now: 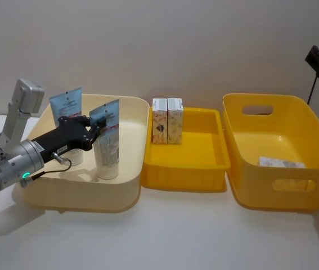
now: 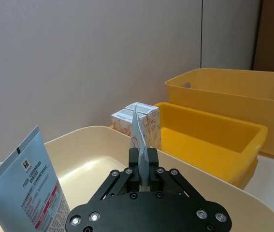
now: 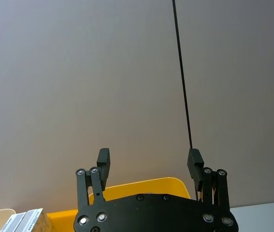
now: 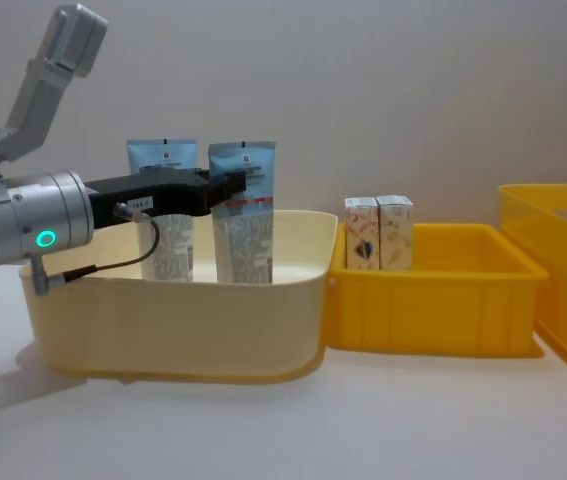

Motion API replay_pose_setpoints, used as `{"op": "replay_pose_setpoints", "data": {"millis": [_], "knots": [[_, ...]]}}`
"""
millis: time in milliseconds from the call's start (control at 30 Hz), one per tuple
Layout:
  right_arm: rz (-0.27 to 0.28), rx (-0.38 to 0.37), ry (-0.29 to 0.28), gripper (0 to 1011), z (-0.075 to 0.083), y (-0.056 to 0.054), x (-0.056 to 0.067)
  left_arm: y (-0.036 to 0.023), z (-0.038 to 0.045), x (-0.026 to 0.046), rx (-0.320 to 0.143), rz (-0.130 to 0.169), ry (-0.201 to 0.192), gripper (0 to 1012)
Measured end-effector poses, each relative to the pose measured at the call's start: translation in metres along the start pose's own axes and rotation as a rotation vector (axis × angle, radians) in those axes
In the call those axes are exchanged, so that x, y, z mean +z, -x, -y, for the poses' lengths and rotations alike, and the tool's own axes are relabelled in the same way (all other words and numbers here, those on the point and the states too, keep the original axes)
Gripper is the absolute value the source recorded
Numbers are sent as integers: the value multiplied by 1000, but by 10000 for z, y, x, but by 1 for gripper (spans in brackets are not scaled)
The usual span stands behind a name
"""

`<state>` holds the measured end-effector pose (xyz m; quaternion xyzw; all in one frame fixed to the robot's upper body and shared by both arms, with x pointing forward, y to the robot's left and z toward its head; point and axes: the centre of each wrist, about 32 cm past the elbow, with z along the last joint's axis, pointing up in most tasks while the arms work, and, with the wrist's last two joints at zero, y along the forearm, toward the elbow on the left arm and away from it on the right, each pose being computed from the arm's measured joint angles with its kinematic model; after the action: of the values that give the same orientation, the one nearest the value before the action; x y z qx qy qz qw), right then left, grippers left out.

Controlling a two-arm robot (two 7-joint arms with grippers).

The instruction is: Bimanual collaborative sorting of washing and personal care products

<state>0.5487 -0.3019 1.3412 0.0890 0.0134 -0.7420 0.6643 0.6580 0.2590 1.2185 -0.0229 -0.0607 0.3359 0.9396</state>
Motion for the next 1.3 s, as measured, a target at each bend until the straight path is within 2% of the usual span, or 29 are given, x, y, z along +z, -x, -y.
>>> {"op": "replay_pose_setpoints", "data": {"millis": [833, 1300], "knots": [[0, 0, 0, 1001, 0, 0, 0, -4, 4, 2, -4, 5, 0, 89], [0, 0, 0, 1001, 0, 0, 0, -74, 54, 92, -56, 75, -8, 88]]}}
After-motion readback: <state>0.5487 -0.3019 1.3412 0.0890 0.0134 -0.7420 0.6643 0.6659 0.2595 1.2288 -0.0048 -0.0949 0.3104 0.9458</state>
